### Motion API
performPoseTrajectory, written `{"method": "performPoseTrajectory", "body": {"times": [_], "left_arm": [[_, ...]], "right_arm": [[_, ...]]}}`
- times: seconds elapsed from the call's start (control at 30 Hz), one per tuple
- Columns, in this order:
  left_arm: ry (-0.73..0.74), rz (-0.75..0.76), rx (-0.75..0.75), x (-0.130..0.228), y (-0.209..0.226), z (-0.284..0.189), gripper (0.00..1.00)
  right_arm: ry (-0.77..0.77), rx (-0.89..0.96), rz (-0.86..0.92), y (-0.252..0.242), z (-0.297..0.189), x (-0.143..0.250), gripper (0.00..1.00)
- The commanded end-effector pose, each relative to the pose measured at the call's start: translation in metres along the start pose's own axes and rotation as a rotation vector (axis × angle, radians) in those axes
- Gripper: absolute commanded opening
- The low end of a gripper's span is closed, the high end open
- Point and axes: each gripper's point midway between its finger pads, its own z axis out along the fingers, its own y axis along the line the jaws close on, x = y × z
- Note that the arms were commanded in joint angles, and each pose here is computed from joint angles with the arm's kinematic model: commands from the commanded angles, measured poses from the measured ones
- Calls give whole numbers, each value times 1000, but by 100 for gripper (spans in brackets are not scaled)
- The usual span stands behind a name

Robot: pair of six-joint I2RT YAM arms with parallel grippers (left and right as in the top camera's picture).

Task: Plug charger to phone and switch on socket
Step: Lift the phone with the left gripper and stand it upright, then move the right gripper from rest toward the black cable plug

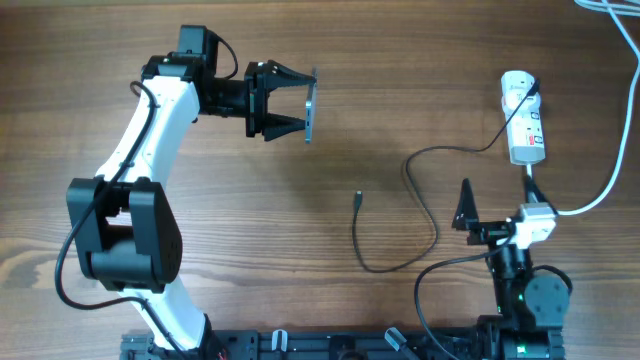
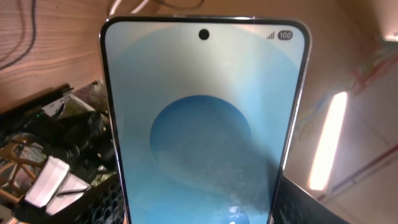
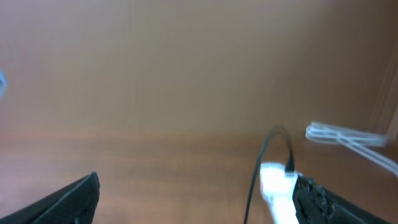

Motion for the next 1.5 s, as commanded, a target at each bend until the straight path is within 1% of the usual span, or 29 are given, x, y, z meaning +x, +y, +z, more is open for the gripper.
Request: {"method": "performPoseTrajectory", "body": {"times": [0.0, 0.13, 0.17, 0.23, 0.3, 0.53, 0.63, 0.77, 0.97, 1.07, 1.13, 1.2, 1.27, 1.33, 1.4, 1.47], "left_arm": [[-6, -4, 12, 10, -17, -4, 64], [-16, 3, 13, 6, -21, -4, 64], [-21, 3, 11, 4, -21, -4, 64], [-32, -9, 5, 2, -20, -4, 64], [-32, -17, 5, 2, -20, -4, 64], [-32, -50, 7, 2, -21, -4, 64], [-32, -40, 9, 1, -23, -4, 64], [-32, -38, 9, 1, -23, -4, 64], [-32, -38, 9, 1, -23, -4, 64], [-32, -38, 9, 1, -23, -4, 64], [-32, -38, 9, 1, -23, -4, 63], [-32, -38, 9, 1, -23, -4, 63], [-32, -38, 9, 1, -23, -4, 63], [-32, -39, 9, 1, -23, -4, 63], [-32, -39, 9, 1, -23, -4, 63], [-32, -38, 9, 1, -23, -4, 63]], "right_arm": [[-42, -59, 44, 10, -1, -10, 100], [-60, -33, 37, 5, -1, -15, 100], [-68, -45, 69, 7, -1, -17, 100], [-78, -63, 220, 9, -1, -21, 100], [-81, -89, 317, 13, -2, -23, 100], [-110, -216, 246, 34, -6, -34, 100], [-88, -221, 248, 35, -5, -35, 100], [-29, -210, 207, 35, 1, -33, 100], [143, -216, 211, 37, 24, -27, 100], [203, -353, 205, 59, 39, -31, 100], [193, -450, 214, 73, 46, -37, 100], [173, -596, 243, 94, 47, -44, 100], [163, -698, 304, 107, 46, -50, 100], [184, -779, 422, 116, 47, -54, 100], [221, -789, 546, 117, 53, -53, 100], [245, -794, 590, 118, 58, -47, 100]]}}
